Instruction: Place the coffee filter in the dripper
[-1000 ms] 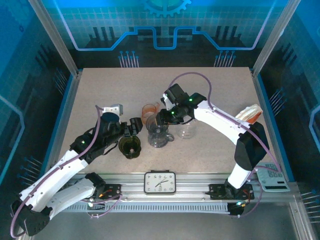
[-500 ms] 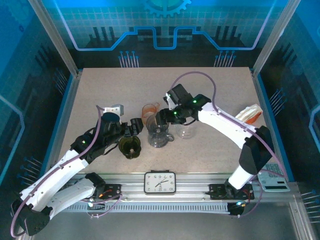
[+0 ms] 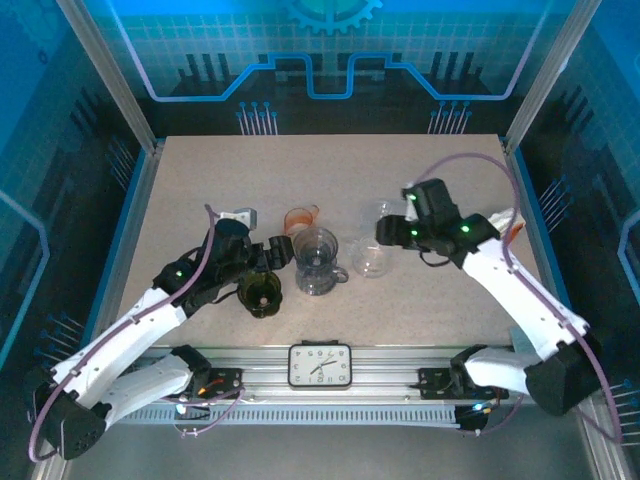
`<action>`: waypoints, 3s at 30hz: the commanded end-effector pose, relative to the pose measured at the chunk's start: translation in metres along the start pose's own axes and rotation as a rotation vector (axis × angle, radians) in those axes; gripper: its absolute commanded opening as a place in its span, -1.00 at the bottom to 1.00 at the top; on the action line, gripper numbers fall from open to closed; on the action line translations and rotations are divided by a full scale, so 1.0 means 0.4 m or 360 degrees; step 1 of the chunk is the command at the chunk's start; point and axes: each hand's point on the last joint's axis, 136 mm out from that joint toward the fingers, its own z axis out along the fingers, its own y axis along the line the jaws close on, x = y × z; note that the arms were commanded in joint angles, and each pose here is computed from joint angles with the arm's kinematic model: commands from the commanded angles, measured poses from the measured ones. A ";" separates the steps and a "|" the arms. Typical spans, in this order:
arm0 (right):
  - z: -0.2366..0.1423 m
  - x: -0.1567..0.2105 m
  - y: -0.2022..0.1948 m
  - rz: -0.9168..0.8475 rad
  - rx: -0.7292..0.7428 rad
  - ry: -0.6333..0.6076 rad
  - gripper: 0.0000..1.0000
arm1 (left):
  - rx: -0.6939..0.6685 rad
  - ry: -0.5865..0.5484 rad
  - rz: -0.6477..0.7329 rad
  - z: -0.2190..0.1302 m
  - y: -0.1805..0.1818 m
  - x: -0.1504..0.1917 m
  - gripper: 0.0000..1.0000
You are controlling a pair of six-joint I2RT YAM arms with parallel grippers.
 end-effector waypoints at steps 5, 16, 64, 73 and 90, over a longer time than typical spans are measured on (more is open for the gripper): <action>-0.030 -0.027 -0.246 0.0484 0.0255 -0.0197 0.30 | 0.0044 -0.0034 -0.0068 0.012 -0.009 -0.010 0.98; -0.037 -0.089 -0.523 0.0912 0.0570 -0.0358 0.13 | 0.0084 0.0027 -0.0077 0.024 0.001 0.032 0.98; 0.000 -0.161 -0.824 0.1131 0.0648 -0.0334 -0.48 | 0.0114 0.0025 -0.0088 0.050 0.022 0.048 0.98; 0.011 -0.161 -0.832 0.1128 0.0655 -0.0315 -0.49 | 0.0111 0.0035 -0.0098 0.055 0.023 0.048 0.98; 0.016 -0.155 -0.823 0.1090 0.0637 -0.0280 -0.85 | 0.0111 0.0059 -0.0114 0.058 0.023 0.053 0.98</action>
